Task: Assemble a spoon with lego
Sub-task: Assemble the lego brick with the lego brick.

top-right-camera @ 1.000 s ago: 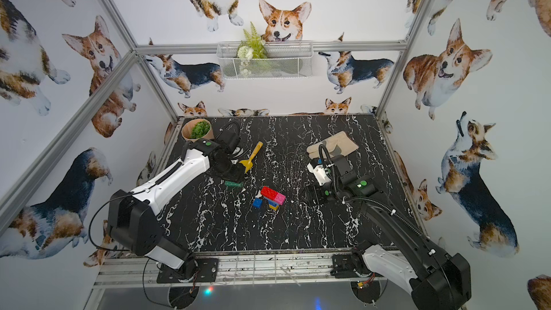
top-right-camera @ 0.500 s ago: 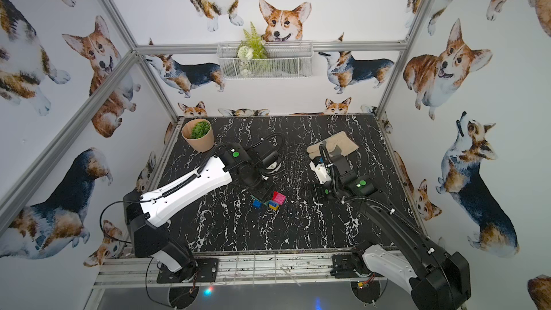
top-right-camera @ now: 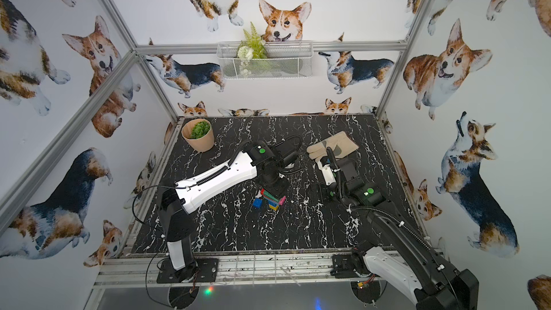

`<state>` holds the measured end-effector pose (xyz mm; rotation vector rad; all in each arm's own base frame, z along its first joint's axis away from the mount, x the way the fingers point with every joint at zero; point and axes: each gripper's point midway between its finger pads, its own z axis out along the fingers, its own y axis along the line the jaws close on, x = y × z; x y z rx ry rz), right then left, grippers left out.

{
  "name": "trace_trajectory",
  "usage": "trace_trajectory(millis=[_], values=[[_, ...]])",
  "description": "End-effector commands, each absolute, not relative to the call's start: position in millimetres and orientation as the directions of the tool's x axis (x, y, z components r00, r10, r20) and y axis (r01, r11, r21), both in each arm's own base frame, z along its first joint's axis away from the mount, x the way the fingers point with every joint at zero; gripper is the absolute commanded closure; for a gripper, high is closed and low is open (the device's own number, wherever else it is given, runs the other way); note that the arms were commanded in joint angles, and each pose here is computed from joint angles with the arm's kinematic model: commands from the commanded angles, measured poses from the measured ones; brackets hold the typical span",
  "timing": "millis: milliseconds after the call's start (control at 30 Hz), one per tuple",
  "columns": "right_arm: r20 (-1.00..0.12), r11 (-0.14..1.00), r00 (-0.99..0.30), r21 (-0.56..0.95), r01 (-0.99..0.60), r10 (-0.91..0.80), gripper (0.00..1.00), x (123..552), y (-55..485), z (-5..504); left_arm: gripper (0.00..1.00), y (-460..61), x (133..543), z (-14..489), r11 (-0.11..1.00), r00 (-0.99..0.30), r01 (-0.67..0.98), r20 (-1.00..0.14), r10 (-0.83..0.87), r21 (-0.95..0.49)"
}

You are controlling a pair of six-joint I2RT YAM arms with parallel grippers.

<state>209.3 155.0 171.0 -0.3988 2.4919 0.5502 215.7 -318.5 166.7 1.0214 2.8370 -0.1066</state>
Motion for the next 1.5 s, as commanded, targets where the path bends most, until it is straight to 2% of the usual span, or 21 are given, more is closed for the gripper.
trace_trajectory(millis=[0, 500, 1467], values=[[-0.572, 0.873, -0.807, 0.308, -0.379, -0.148, 0.0, 207, 154, 172, 0.58, -310, 218, 162, 0.768, -0.763, 0.641, -0.102, 0.638, 0.008], [-0.581, 0.857, -0.799, 0.324, -0.401, -0.155, 0.0, 203, 157, 173, 0.59, -309, 228, 147, 0.78, -0.776, 0.626, -0.08, 0.625, 0.018], [-0.584, 0.847, -0.796, 0.336, -0.412, -0.156, 0.0, 202, 160, 173, 0.59, -316, 232, 149, 0.793, -0.789, 0.61, -0.09, 0.607, 0.0]])
